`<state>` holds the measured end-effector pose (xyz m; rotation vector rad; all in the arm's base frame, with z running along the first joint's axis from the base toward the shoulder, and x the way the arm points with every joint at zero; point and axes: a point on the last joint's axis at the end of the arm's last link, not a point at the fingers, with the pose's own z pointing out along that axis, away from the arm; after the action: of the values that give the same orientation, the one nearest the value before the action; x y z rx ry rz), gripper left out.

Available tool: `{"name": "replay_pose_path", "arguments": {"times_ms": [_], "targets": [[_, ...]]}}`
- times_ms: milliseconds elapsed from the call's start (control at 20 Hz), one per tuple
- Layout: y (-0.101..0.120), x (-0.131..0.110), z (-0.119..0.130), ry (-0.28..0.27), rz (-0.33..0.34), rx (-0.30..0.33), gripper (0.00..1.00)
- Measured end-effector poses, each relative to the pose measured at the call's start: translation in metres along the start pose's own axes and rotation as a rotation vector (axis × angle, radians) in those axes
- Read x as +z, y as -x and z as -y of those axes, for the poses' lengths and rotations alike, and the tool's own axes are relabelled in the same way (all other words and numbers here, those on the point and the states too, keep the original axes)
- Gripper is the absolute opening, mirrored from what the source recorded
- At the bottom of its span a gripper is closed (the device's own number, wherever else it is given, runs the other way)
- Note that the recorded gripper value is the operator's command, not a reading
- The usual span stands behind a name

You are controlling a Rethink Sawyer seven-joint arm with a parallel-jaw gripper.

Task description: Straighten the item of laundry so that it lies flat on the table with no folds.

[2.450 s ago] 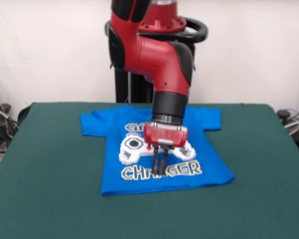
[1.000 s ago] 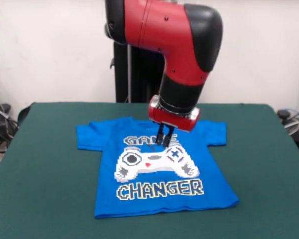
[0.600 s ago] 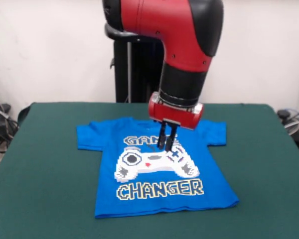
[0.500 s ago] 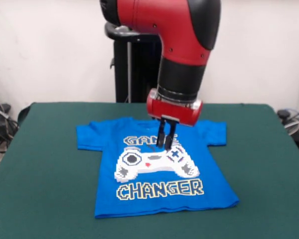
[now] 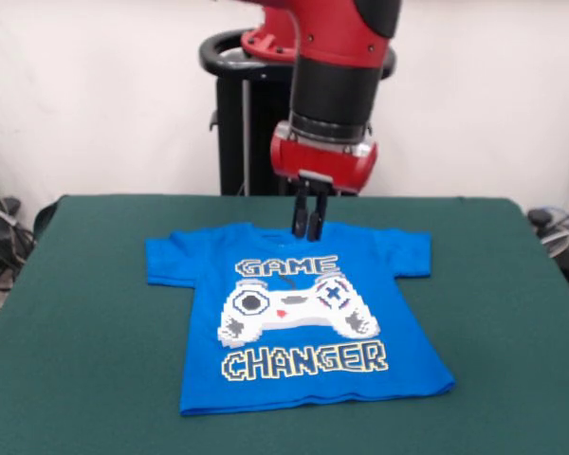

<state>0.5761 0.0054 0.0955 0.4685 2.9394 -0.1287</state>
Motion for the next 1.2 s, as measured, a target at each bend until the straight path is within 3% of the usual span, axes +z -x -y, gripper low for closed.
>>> {"name": "replay_pose_path", "arguments": {"times_ms": [400, 900, 1200], "targets": [[-0.016, -0.008, 0.008, 0.000, -0.023, 0.014, 0.00], [-0.025, -0.007, 0.013, -0.013, -0.028, -0.025, 0.00], [-0.028, -0.014, 0.060, -0.024, -0.038, 0.037, 0.00]]}}
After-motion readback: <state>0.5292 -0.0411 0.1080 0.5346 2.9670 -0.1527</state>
